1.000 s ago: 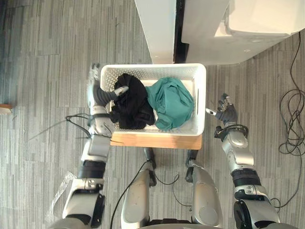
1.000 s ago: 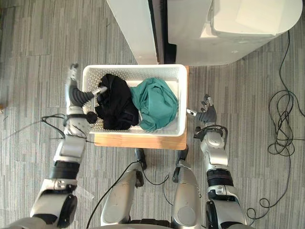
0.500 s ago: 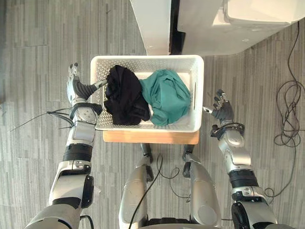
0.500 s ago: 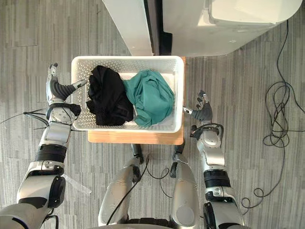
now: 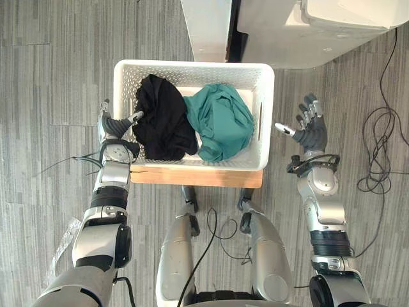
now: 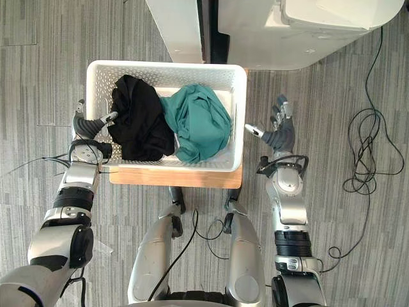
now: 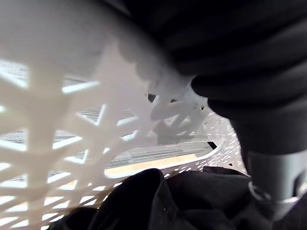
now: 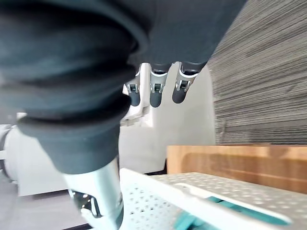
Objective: Pick up the laundry basket with both hands and put the clothes into the washing machine.
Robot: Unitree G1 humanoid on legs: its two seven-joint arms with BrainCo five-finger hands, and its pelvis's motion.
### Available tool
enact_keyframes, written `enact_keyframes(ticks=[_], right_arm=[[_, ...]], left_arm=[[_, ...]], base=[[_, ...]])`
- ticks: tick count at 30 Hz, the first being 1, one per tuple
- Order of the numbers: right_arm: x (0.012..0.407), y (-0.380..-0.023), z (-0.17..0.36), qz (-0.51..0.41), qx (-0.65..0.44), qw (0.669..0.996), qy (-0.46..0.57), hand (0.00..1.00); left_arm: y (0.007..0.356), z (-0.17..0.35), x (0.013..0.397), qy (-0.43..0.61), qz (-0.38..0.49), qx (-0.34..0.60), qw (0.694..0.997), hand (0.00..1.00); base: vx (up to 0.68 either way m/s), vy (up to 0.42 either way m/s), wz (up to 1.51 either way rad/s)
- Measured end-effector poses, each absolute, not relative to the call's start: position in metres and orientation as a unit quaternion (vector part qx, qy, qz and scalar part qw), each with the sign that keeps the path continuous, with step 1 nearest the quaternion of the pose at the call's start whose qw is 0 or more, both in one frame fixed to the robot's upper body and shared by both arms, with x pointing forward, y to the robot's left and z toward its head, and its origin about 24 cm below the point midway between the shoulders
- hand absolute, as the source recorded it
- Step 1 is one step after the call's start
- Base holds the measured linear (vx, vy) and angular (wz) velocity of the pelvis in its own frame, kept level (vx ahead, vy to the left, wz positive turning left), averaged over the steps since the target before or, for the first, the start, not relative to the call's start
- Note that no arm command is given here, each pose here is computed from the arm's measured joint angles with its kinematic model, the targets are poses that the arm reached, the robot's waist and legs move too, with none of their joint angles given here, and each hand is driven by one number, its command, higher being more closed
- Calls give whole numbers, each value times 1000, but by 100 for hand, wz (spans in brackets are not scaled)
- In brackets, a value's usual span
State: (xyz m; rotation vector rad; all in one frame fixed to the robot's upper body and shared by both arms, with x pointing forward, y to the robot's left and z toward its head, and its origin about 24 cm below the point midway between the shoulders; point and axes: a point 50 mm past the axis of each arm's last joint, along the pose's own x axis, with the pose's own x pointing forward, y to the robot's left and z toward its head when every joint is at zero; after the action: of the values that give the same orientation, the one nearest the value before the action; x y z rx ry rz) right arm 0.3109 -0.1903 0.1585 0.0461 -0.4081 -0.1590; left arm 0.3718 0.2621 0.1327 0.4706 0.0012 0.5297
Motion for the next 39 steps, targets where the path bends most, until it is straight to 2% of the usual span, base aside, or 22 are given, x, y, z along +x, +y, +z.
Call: enact_keyframes(ticks=[8, 20, 31, 32, 33, 39], right_arm=[[316, -187, 172, -83, 29, 970, -226, 0], [367, -160, 165, -54, 24, 988, -140, 0], [380, -158, 153, -41, 51, 993, -95, 0], [380, -158, 148, -38, 55, 994, -85, 100], [382, -159, 141, -33, 71, 994, -69, 100], [387, -167, 124, -39, 122, 992, -23, 100]], left_arm=[[253, 137, 377, -4, 251, 220, 943, 0], [241, 148, 383, -29, 237, 238, 941, 0], [234, 151, 385, -37, 231, 256, 938, 0], [234, 150, 385, -35, 231, 257, 938, 0], [233, 147, 385, -27, 228, 262, 938, 100], [229, 140, 391, 5, 186, 280, 942, 100]], base=[[11, -2, 3], [16, -1, 5], [-4, 1, 1], [14, -15, 4], [35, -20, 4], [18, -6, 2]])
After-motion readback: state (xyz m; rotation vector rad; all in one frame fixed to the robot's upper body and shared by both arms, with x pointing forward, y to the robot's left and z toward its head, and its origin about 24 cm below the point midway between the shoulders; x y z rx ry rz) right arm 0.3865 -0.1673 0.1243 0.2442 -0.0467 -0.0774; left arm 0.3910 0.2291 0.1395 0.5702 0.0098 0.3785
